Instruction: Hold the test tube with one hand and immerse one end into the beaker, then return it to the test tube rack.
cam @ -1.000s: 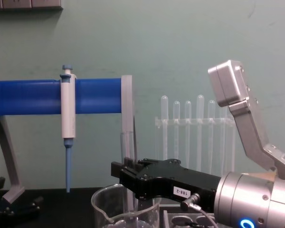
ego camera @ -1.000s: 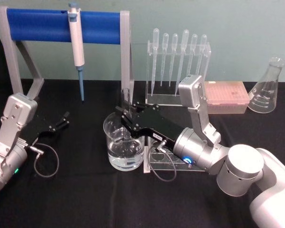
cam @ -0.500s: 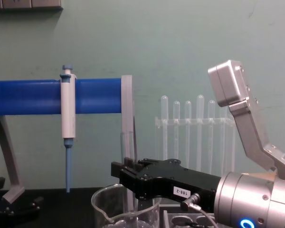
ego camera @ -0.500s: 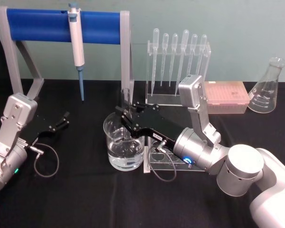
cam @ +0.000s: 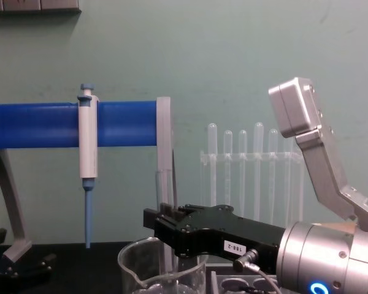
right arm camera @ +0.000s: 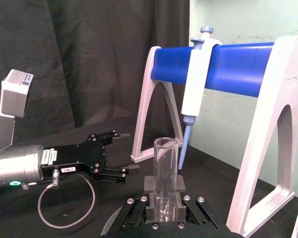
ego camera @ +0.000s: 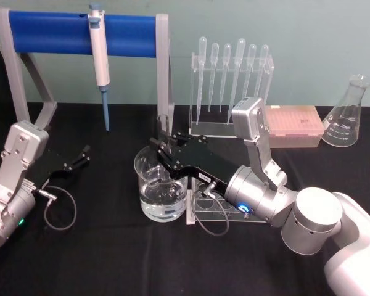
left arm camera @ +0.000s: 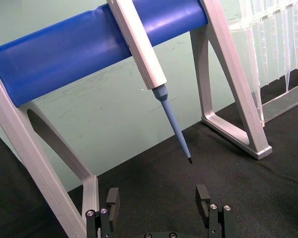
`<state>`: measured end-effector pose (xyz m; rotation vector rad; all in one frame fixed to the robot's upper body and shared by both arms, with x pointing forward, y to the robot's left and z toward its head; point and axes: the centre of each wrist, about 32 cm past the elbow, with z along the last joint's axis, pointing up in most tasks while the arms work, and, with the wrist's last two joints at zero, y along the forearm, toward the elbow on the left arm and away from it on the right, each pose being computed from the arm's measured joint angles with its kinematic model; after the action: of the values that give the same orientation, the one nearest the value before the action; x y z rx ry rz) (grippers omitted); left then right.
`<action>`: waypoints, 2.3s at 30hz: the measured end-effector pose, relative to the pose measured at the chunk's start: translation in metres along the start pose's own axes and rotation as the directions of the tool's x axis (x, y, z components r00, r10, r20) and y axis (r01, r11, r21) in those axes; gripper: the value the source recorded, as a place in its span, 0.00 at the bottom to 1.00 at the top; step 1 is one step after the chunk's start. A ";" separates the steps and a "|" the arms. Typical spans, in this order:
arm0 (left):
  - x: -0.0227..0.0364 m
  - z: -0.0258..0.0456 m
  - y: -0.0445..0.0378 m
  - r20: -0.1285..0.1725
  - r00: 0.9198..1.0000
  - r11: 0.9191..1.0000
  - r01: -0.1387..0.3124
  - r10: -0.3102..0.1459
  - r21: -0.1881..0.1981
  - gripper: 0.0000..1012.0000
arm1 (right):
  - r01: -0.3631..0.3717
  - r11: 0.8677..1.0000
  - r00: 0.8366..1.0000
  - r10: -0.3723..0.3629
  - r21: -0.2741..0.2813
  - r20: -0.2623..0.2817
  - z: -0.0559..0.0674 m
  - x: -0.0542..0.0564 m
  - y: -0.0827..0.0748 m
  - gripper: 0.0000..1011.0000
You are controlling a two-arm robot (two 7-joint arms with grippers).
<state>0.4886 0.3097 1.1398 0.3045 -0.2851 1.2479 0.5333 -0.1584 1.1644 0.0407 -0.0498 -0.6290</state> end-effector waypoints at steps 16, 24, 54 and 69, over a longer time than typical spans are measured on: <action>0.0000 0.0000 0.0000 0.000 1.000 1.000 0.000 0.000 0.000 0.99 | 0.000 1.000 1.000 0.000 0.000 0.000 0.000 0.000 0.000 0.22; 0.0000 0.0000 0.0000 0.000 1.000 1.000 0.000 0.000 0.000 0.99 | 0.000 1.000 1.000 0.000 0.000 0.000 0.000 0.000 0.000 0.22; 0.0000 0.0000 0.0000 0.000 1.000 1.000 0.000 0.000 0.000 0.99 | 0.000 1.000 1.000 0.000 0.000 0.000 0.000 0.000 0.000 0.22; 0.0000 0.0000 0.0000 0.000 1.000 1.000 0.000 0.000 0.000 0.99 | 0.000 1.000 1.000 0.000 0.000 0.000 0.000 0.000 0.000 0.22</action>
<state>0.4886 0.3097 1.1398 0.3046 -0.2851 1.2479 0.5332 -0.1584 1.1644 0.0408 -0.0500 -0.6292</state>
